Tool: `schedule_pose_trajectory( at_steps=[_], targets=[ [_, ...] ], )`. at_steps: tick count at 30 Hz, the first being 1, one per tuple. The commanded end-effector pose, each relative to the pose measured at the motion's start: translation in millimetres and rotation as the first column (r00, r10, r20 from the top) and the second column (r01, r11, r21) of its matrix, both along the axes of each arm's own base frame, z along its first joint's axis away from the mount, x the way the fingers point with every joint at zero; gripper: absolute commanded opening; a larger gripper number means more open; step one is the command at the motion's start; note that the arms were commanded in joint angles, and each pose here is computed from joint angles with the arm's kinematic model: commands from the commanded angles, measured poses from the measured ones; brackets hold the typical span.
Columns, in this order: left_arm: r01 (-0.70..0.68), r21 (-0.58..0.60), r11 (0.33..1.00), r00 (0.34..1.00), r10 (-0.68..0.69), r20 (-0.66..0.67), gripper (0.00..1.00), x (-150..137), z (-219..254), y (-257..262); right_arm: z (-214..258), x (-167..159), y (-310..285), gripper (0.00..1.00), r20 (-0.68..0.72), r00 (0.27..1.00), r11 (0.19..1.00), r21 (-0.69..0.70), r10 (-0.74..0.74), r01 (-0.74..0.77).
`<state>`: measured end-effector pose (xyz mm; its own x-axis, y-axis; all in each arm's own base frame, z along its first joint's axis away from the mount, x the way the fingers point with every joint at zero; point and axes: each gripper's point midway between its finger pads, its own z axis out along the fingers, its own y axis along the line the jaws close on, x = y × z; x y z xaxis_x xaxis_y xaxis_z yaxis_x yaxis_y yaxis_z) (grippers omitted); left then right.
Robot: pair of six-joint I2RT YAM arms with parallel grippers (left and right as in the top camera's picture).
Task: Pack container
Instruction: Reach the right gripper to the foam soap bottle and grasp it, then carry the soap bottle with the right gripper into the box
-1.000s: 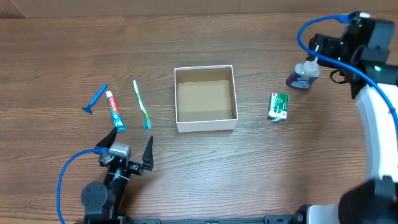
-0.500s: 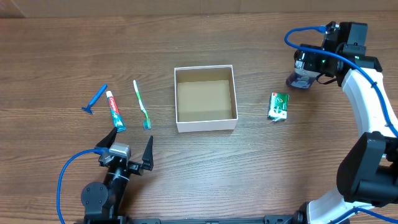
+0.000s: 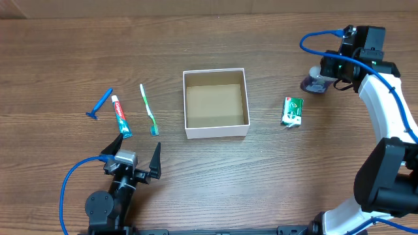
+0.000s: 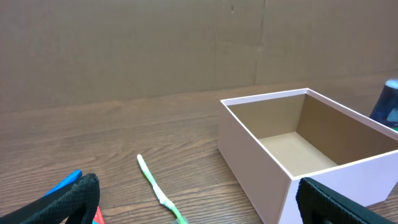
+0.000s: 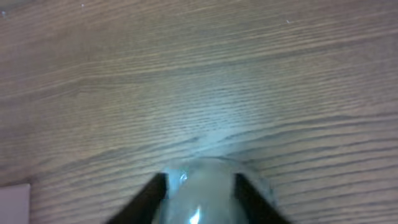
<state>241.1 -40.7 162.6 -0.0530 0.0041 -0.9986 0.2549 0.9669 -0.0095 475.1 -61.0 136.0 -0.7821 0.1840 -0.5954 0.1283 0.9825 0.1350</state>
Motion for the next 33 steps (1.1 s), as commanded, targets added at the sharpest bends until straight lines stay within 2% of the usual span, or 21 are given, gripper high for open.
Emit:
schedule_pose_trajectory(
  at_steps=[1,4,7,12,14,17,21,26,31,33],
  targets=[
    [-0.003,-0.006,1.0,1.0,0.003,0.004,1.0,-0.2,0.5,1.1,-1.7,-0.3,-4.0,0.18,-0.001,1.0,1.0,-0.009,-0.009,0.009],
    [-0.003,-0.006,1.0,1.0,0.003,0.004,1.0,-0.2,0.5,1.1,-0.4,1.3,-4.3,0.1,0.008,1.0,1.0,-0.011,-0.01,0.01],
    [-0.003,-0.006,1.0,1.0,0.003,0.004,1.0,-0.2,0.5,1.1,9.3,6.5,-4.8,0.09,0.037,0.999,1.0,-0.014,-0.009,0.009],
    [-0.003,-0.006,1.0,1.0,0.003,0.004,1.0,-0.2,0.5,1.1,80.0,8.1,11.0,0.09,0.158,0.987,0.998,0.03,0.045,-0.05],
    [-0.003,-0.006,1.0,1.0,0.003,0.004,1.0,-0.2,0.5,1.1,121.2,-4.6,24.8,0.09,0.216,0.974,0.994,0.076,0.063,-0.082],
    [-0.003,-0.006,1.0,1.0,0.003,0.004,1.0,-0.2,0.5,1.1,155.4,-21.9,46.6,0.09,0.274,0.957,0.984,0.116,0.1,-0.136],
    [-0.003,-0.006,1.0,1.0,0.003,0.004,1.0,-0.2,0.5,1.1,201.4,-50.3,113.1,0.09,0.368,0.903,0.935,0.182,0.222,-0.304],
    [-0.003,-0.006,1.0,1.0,0.003,0.004,1.0,-0.2,0.5,1.1,198.5,-66.1,194.5,0.08,0.347,0.876,0.875,0.232,0.334,-0.426],
    [-0.003,-0.006,1.0,1.0,0.003,0.004,1.0,-0.2,0.5,1.1,159.7,-65.2,269.1,0.08,0.27,0.865,0.839,0.245,0.423,-0.486],
    [-0.003,-0.006,1.0,1.0,0.003,0.004,1.0,-0.2,0.5,1.1,138.4,-55.3,295.6,0.08,0.252,0.865,0.837,0.242,0.435,-0.491]
  ],
)
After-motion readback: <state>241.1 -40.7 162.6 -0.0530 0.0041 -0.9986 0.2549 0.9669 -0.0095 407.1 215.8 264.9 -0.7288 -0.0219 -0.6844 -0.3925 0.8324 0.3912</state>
